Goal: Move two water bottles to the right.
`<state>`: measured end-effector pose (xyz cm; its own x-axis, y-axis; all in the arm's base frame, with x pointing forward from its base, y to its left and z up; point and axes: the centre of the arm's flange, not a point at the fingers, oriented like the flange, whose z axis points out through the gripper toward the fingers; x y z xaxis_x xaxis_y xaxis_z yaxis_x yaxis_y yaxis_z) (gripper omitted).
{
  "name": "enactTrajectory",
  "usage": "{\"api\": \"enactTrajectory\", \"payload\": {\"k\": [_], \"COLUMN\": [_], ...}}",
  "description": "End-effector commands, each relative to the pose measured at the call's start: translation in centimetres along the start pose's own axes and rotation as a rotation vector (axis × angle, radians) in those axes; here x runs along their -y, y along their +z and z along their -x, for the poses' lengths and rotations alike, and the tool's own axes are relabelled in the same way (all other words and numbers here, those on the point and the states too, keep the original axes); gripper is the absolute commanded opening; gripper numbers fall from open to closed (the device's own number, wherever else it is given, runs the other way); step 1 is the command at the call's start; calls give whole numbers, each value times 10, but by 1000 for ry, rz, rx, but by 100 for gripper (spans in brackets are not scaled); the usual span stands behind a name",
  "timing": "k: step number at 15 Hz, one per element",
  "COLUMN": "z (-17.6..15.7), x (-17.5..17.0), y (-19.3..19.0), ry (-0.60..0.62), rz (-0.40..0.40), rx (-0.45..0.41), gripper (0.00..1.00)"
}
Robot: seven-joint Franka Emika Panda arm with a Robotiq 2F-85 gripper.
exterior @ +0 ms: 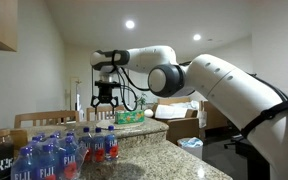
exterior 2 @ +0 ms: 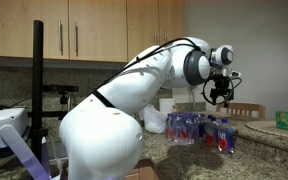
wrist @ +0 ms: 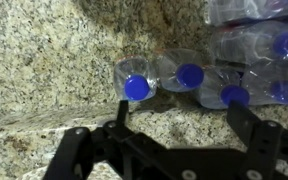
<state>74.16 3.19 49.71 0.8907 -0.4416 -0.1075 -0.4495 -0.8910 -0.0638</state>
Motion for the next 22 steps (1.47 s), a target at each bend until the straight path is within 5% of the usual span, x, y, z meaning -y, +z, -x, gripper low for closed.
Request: {"api": "enactTrajectory", "payload": {"k": [1,8,22], "z": [-8,-25,-9], "x": [-17,-27,-43], "y": [34,61,85], "ry": [87,126,165], "rz": [-21,-22,2], "rx": [2,3,66], "gripper": [100,100,100]}}
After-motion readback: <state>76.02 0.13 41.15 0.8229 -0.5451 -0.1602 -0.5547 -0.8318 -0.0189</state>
